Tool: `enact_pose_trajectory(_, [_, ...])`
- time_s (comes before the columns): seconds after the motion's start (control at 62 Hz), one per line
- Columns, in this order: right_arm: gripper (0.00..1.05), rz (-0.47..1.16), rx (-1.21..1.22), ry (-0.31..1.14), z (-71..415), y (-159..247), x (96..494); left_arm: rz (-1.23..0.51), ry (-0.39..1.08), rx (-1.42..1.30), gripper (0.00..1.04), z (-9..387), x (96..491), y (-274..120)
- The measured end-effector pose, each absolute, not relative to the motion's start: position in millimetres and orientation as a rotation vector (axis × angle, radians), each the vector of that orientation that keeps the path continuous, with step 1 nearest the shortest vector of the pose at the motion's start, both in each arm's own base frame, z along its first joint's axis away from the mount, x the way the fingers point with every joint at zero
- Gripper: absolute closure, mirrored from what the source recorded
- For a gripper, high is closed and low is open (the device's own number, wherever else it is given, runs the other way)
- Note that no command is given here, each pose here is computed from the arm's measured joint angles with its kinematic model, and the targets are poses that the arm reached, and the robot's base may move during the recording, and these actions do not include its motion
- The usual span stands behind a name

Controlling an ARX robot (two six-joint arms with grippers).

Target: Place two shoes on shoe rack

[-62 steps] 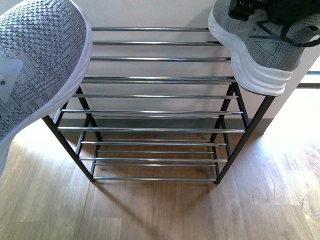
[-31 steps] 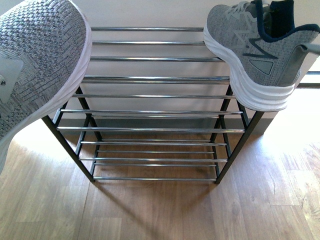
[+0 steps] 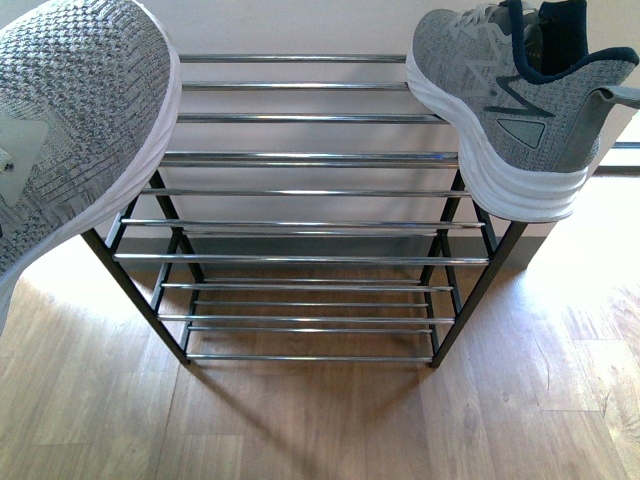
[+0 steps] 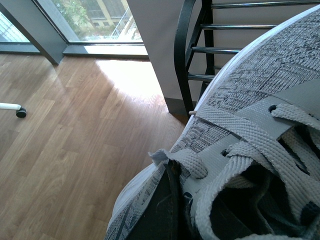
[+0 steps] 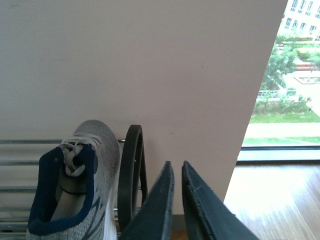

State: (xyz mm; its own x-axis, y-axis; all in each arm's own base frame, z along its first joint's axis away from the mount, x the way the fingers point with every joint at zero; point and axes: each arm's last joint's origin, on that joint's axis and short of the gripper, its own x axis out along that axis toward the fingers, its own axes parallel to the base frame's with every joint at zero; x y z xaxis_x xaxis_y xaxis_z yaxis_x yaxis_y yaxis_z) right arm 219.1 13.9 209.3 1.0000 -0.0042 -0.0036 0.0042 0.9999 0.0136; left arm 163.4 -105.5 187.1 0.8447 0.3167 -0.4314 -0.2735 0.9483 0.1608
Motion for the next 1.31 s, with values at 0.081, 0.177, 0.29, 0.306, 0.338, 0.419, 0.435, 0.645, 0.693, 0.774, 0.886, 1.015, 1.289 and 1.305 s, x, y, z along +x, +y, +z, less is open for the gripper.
enact_pose_trajectory(0.081, [1.03,0.002,0.005,0.006,204,12,210,0.311,0.471,0.094,1.03,187,163,-106])
enact_pose_trajectory(0.177, [1.03,0.022,0.004,0.011,196,5,197,0.312,0.471,0.094,1.03,187,163,-106])
enact_pose_trajectory(0.29, [1.03,-0.005,0.004,0.007,190,0,185,0.312,0.471,0.094,1.03,187,163,-106])
enact_pose_trajectory(0.306, [1.03,-0.002,0.004,0.007,189,0,182,0.312,0.471,0.094,1.03,187,163,-106])
enact_pose_trajectory(0.338, [1.03,0.001,0.004,0.009,187,0,178,0.312,0.471,0.094,1.03,187,163,-106])
enact_pose_trajectory(0.419, [1.03,0.002,0.004,0.009,184,0,171,0.311,0.471,0.094,1.03,187,163,-106])
enact_pose_trajectory(0.435, [1.03,0.002,0.004,0.010,183,0,170,0.312,0.471,0.094,1.03,187,163,-106])
enact_pose_trajectory(0.645, [1.03,0.002,0.004,0.013,177,0,154,0.312,0.471,0.094,1.03,187,163,-106])
enact_pose_trajectory(0.693, [1.03,0.001,0.004,0.012,176,0,152,0.312,0.471,0.094,1.03,187,163,-106])
enact_pose_trajectory(0.774, [1.03,0.002,0.004,0.009,174,0,146,0.312,0.471,0.094,1.03,187,163,-106])
enact_pose_trajectory(0.886, [1.03,0.003,0.003,-0.001,167,0,140,0.312,0.471,0.094,1.03,187,163,-105])
enact_pose_trajectory(1.015, [1.03,0.002,0.003,-0.007,169,0,135,0.312,0.471,0.094,1.03,187,163,-106])
enact_pose_trajectory(1.289, [1.03,0.002,0.003,-0.018,173,0,123,0.312,0.471,0.094,1.03,187,163,-106])
enact_pose_trajectory(1.305, [1.03,0.002,0.003,-0.018,173,0,122,0.312,0.471,0.094,1.03,187,163,-106])
